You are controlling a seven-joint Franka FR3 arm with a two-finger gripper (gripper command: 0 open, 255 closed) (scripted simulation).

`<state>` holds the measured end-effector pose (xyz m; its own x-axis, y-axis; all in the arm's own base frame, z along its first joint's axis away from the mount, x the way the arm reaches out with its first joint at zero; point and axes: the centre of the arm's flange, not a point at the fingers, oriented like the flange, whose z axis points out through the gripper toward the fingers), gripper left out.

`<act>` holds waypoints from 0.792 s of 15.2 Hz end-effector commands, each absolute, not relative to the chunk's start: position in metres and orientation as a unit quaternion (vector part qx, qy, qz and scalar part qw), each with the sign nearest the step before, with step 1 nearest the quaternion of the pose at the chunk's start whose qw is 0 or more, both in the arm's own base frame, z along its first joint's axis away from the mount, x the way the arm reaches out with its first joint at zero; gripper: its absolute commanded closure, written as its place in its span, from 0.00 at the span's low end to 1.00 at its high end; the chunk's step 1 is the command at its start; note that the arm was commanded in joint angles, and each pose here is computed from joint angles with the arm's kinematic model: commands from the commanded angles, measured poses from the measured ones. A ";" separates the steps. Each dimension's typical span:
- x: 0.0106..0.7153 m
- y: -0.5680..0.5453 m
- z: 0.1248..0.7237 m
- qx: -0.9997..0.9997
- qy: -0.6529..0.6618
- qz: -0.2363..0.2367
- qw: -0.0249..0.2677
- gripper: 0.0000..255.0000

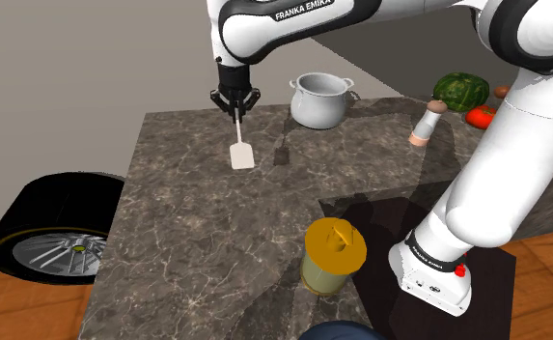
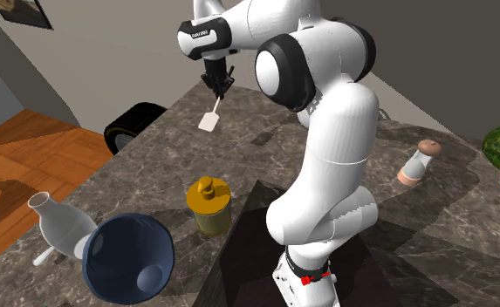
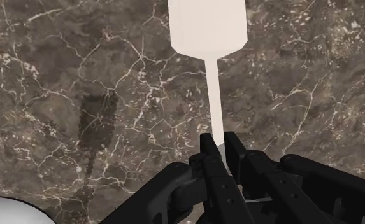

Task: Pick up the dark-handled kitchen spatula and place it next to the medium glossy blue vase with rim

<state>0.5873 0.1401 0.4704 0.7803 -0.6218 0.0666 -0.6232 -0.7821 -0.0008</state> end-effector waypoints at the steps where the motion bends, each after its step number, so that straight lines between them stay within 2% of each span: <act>1: 0.586 0.141 0.481 0.943 -0.330 0.031 0.011 1.00; 12: 0.586 0.141 0.539 0.943 -0.330 0.031 0.011 1.00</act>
